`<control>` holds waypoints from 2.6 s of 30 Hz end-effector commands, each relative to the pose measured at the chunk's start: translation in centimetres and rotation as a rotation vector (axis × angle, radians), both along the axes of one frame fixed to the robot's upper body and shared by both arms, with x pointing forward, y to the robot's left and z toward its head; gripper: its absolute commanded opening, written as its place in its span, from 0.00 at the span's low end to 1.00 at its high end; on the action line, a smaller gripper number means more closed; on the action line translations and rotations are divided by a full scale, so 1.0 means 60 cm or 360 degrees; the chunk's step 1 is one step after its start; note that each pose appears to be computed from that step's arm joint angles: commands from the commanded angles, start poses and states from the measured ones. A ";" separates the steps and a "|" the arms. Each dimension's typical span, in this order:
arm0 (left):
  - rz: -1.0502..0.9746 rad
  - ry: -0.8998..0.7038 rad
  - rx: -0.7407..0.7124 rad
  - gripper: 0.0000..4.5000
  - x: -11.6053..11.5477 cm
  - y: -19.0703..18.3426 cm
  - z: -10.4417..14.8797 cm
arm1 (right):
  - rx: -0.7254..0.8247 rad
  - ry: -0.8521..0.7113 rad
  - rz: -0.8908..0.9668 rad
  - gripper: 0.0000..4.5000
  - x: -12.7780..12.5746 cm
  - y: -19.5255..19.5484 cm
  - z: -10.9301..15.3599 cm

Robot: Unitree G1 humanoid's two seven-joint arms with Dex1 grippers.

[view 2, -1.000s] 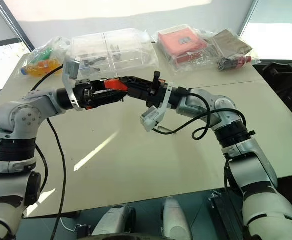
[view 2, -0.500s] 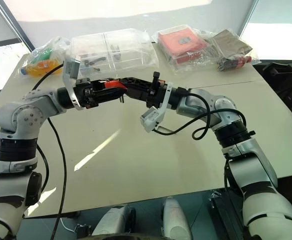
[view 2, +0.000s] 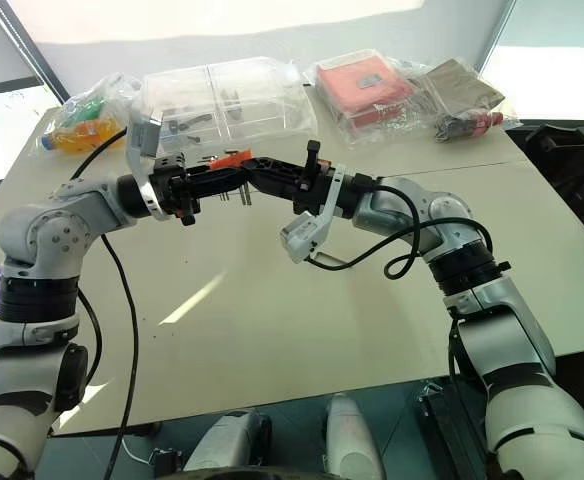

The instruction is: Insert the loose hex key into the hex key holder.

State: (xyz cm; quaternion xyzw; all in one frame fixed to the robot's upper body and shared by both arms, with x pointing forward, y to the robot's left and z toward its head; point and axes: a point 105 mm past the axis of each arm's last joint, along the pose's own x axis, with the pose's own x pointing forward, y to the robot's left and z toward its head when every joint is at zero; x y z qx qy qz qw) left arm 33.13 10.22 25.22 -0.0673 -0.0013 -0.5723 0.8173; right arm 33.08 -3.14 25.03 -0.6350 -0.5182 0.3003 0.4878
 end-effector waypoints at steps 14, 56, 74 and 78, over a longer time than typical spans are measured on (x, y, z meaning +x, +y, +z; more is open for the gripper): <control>0.0058 -0.0107 0.0064 0.02 0.000 0.005 0.008 | 0.0044 0.0124 0.0075 0.34 -0.020 -0.001 0.009; 0.0179 -0.0293 0.0115 0.02 -0.004 0.019 0.018 | 0.0095 0.0517 -0.0138 1.00 -0.006 -0.092 -0.053; 0.0203 -0.0411 0.0131 0.02 -0.028 -0.006 -0.009 | 0.0340 0.2545 -0.0891 1.00 0.034 -0.141 -0.142; 0.0192 -0.0416 0.0130 0.02 -0.037 -0.006 -0.008 | 0.0299 0.2598 -0.1011 1.00 0.037 -0.146 -0.170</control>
